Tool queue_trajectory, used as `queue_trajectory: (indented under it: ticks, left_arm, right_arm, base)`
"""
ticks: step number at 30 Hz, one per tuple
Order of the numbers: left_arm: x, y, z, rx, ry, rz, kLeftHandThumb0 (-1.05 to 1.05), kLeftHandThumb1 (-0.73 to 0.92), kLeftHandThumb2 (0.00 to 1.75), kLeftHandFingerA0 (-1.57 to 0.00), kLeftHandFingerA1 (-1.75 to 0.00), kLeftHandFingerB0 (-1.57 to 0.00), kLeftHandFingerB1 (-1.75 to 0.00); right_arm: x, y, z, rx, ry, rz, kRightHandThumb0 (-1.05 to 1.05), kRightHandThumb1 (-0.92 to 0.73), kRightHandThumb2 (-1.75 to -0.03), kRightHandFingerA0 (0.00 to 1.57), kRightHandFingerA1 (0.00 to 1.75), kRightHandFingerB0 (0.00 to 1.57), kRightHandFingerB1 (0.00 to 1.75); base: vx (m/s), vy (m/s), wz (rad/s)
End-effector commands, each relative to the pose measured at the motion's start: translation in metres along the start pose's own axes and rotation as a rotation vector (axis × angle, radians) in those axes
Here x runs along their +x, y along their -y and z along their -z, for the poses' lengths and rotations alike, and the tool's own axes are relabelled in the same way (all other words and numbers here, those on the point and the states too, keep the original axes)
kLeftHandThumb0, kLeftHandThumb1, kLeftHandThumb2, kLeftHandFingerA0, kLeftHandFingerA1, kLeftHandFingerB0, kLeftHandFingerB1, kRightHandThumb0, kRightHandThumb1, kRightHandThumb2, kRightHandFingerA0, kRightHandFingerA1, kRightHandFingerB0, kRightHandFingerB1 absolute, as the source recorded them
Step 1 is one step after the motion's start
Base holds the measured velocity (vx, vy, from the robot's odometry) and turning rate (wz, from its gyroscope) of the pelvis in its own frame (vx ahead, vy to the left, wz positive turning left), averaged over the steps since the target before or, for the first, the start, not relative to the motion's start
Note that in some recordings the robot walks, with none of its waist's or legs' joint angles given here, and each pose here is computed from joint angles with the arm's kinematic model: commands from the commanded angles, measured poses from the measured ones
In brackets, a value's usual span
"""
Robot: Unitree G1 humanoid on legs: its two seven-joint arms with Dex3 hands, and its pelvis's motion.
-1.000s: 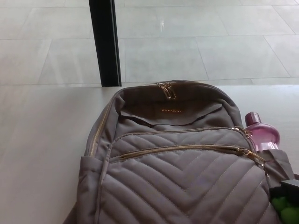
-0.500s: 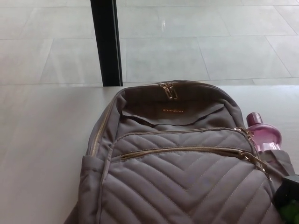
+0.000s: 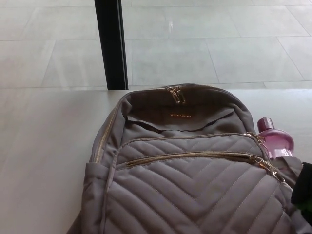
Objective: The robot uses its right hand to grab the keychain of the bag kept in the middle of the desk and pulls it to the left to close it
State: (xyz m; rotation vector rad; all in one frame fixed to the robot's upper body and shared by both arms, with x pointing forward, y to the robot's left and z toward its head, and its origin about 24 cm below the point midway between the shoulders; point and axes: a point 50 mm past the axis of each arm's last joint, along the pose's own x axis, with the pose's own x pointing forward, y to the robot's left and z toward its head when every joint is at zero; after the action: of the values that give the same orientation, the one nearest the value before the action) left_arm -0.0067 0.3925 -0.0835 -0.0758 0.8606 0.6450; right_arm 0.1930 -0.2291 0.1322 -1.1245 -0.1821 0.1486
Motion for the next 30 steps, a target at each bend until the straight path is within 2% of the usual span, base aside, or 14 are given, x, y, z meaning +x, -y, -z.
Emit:
queue_trajectory:
  ticks: [1, 4, 8, 11, 12, 13, 16, 17, 19, 22, 25, 26, 27, 30]
  left_arm:
    - [-0.002, -0.007, -0.003, -0.003, 0.02, -0.025, -0.93, 0.92, 0.88, -0.72, -0.58, -0.59, -0.47]
    - [-0.002, -0.008, -0.004, 0.003, 0.021, -0.027, -0.95, 0.92, 0.91, -0.69, -0.57, -0.57, -0.47]
    - [-0.003, -0.009, -0.004, 0.006, 0.026, -0.025, -0.94, 0.91, 0.94, -0.7, -0.58, -0.55, -0.47]
    - [-0.004, -0.01, -0.003, -0.004, 0.021, -0.026, -0.9, 0.92, 0.89, -0.72, -0.59, -0.6, -0.48]
    - [-0.004, -0.01, -0.003, -0.008, 0.024, -0.026, -0.96, 0.87, 0.99, -0.72, -0.61, -0.59, -0.5]
    - [-0.004, -0.01, -0.002, -0.007, 0.024, -0.029, -0.89, 0.92, 0.9, -0.74, -0.57, -0.62, -0.45]
    - [-0.006, -0.013, 0.0, -0.01, 0.025, -0.041, -0.93, 0.92, 0.89, -0.7, -0.58, -0.62, -0.5]
    - [-0.008, -0.015, 0.0, -0.013, 0.023, -0.039, -0.95, 0.92, 0.92, -0.68, -0.57, -0.55, -0.47]
    - [-0.009, -0.018, 0.001, -0.022, 0.016, -0.048, -0.95, 0.92, 0.87, -0.73, -0.58, -0.6, -0.48]
    - [-0.01, -0.02, 0.001, -0.013, 0.012, -0.049, -0.93, 0.91, 0.91, -0.7, -0.57, -0.56, -0.48]
    - [-0.01, -0.02, 0.001, -0.008, 0.01, -0.048, -0.96, 0.91, 0.93, -0.72, -0.58, -0.56, -0.49]
    - [-0.008, -0.019, 0.0, -0.018, 0.004, -0.061, -0.91, 0.92, 0.88, -0.78, -0.6, -0.56, -0.47]
    - [-0.008, -0.019, 0.0, -0.019, 0.007, -0.06, -0.96, 0.92, 0.89, -0.76, -0.58, -0.59, -0.49]
    - [-0.008, -0.019, -0.002, -0.016, 0.01, -0.058, -0.93, 0.92, 0.87, -0.74, -0.57, -0.58, -0.47]
  right_arm:
    - [0.01, 0.018, 0.007, 0.35, -0.097, -0.028, -0.21, -0.56, -1.11, 0.95, 1.67, 0.66, 1.64]
    - [0.014, 0.023, 0.006, 0.352, -0.079, -0.012, -0.24, -0.56, -1.12, 0.9, 1.75, 0.7, 1.64]
    - [0.012, 0.022, 0.008, 0.373, -0.098, -0.019, -0.2, -0.59, -1.11, 0.89, 1.75, 0.7, 1.63]
    - [0.01, 0.018, 0.01, 0.356, -0.12, -0.043, -0.23, -0.6, -1.08, 0.87, 1.75, 0.69, 1.61]
    - [0.01, 0.018, 0.011, 0.359, -0.12, -0.046, -0.22, -0.6, -1.09, 0.87, 1.75, 0.69, 1.61]
    - [0.01, 0.018, 0.011, 0.372, -0.117, -0.046, -0.22, -0.59, -1.1, 0.87, 1.75, 0.69, 1.61]
    - [0.014, 0.016, 0.009, 0.388, -0.109, -0.043, -0.23, -0.58, -1.11, 0.87, 1.75, 0.7, 1.58]
    - [0.015, 0.015, 0.008, 0.389, -0.104, -0.045, -0.23, -0.57, -1.12, 0.86, 1.75, 0.69, 1.6]
    - [0.017, 0.014, 0.007, 0.424, -0.097, -0.04, -0.24, -0.59, -1.09, 0.88, 1.75, 0.71, 1.58]
    - [0.018, 0.013, 0.007, 0.458, -0.107, -0.028, -0.25, -0.6, -1.05, 0.88, 1.75, 0.71, 1.56]
    - [0.018, 0.013, 0.007, 0.497, -0.116, -0.012, -0.24, -0.6, -1.07, 0.88, 1.75, 0.72, 1.57]
    - [0.019, 0.011, 0.006, 0.548, -0.125, 0.016, -0.22, -0.59, -1.09, 0.9, 1.75, 0.74, 1.55]
    - [0.022, 0.008, 0.004, 0.609, -0.122, 0.032, -0.21, -0.59, -1.14, 0.91, 1.75, 0.73, 1.55]
    - [0.025, 0.004, 0.0, 0.691, -0.115, 0.029, -0.26, -0.58, -1.15, 0.89, 1.75, 0.69, 1.6]
  base:
    - [0.0, 0.0, 0.0]
    - [0.0, 0.0, 0.0]
    - [0.0, 0.0, 0.0]
    - [0.0, 0.0, 0.0]
    - [0.0, 0.0, 0.0]
    - [0.0, 0.0, 0.0]
    - [0.0, 0.0, 0.0]
    - [0.0, 0.0, 0.0]
    - [0.0, 0.0, 0.0]
    - [0.0, 0.0, 0.0]
    - [0.0, 0.0, 0.0]
    - [0.0, 0.0, 0.0]
    - [0.0, 0.0, 0.0]
    - [0.0, 0.0, 0.0]
